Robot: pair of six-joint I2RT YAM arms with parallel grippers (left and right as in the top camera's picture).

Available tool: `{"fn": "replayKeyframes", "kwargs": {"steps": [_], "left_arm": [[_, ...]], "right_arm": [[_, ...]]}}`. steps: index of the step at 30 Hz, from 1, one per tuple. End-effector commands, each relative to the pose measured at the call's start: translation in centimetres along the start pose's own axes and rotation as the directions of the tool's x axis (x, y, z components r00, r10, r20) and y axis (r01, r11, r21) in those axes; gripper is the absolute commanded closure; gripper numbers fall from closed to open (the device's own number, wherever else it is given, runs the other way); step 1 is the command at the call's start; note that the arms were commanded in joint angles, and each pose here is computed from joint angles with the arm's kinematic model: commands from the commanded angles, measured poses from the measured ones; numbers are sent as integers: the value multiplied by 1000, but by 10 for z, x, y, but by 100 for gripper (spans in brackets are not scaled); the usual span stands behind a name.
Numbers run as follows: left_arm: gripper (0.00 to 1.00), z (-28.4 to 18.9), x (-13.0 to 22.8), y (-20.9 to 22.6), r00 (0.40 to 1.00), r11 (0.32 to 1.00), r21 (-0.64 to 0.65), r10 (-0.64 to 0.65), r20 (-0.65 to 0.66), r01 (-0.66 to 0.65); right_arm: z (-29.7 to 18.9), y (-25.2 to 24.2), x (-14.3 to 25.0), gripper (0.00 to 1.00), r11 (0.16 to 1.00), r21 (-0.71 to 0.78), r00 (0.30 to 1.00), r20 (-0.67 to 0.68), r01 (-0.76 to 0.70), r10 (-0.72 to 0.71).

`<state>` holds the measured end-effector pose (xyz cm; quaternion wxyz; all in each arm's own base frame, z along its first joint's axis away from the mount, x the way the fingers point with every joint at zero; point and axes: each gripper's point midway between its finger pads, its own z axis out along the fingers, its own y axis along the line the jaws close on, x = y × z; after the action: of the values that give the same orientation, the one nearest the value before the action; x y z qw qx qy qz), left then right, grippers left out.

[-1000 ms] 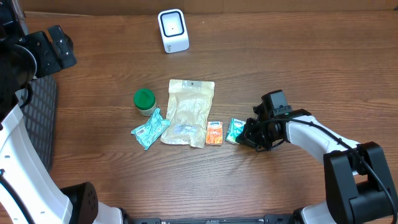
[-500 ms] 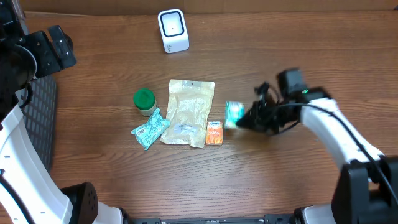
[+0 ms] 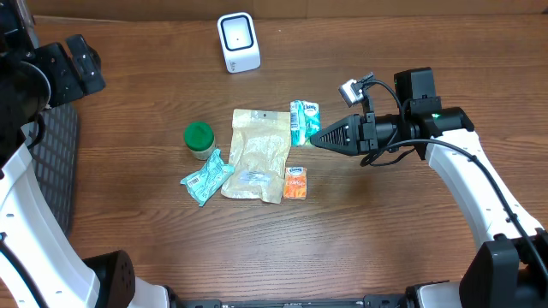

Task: Scan the item barcode
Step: 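Grasp the teal Kleenex pack and carry it to the white scanner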

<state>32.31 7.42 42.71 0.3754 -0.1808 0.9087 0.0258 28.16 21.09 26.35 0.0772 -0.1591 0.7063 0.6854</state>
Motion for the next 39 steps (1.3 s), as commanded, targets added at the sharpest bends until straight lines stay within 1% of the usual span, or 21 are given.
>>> {"fn": "replayKeyframes", "kwargs": {"steps": [1,2,4,6,7,9,12,16,18,21,23,24,27,28,31,35,39], "left_arm": [[0,0,-2,4,1000,1000,-19,19,6,-19],[0,0,-2,4,1000,1000,-19,19,6,-19],[0,0,-2,4,1000,1000,-19,19,6,-19],[0,0,-2,4,1000,1000,-19,19,6,-19],[1,0,-2,4,1000,1000,-19,19,6,-19],[0,0,-2,4,1000,1000,-19,19,6,-19],[0,0,-2,4,1000,1000,-19,19,6,-19],[0,0,-2,4,1000,1000,-19,19,6,-19],[1,0,-2,4,1000,1000,-19,19,6,-19],[1,0,-2,4,1000,1000,-19,19,6,-19],[0,0,-2,4,1000,1000,-19,19,6,-19],[1,0,-2,4,1000,1000,-19,19,6,-19],[1,0,-2,4,1000,1000,-19,19,6,-19],[0,0,-2,5,1000,1000,-20,19,6,-19],[1,0,-2,4,1000,1000,-19,19,6,-19],[0,0,-2,4,1000,1000,-19,19,6,-19],[1,0,-2,5,1000,1000,-20,19,6,-19]], "right_arm": [[0,14,0,96,999,-50,1000,-8,13,-13],[1,6,-1,96,1000,2,1000,-3,-29,29],[2,-29,-2,96,965,200,985,44,-172,166],[0,-60,2,96,890,374,965,101,-262,242],[-3,-77,7,96,827,467,950,139,-312,280],[-1,-92,13,96,759,563,944,158,-327,289],[4,-96,14,96,696,654,953,155,-297,261],[-1,-86,-10,96,572,788,973,162,-227,163],[-9,-79,-39,96,477,859,982,177,-187,66],[-24,-72,-91,96,302,941,975,195,-155,-105],[-27,-69,-126,96,213,968,960,180,-134,-216],[-25,-67,-141,96,186,977,951,156,-108,-267],[-14,-72,-185,96,83,995,903,77,-46,-423],[-8,-73,-200,96,45,999,874,40,-20,-484],[9,-83,-232,96,-57,998,797,-62,34,-600],[34,-103,-258,96,-163,980,712,-195,114,-675],[58,-136,-275,96,-264,939,629,-342,218,-698]]}}
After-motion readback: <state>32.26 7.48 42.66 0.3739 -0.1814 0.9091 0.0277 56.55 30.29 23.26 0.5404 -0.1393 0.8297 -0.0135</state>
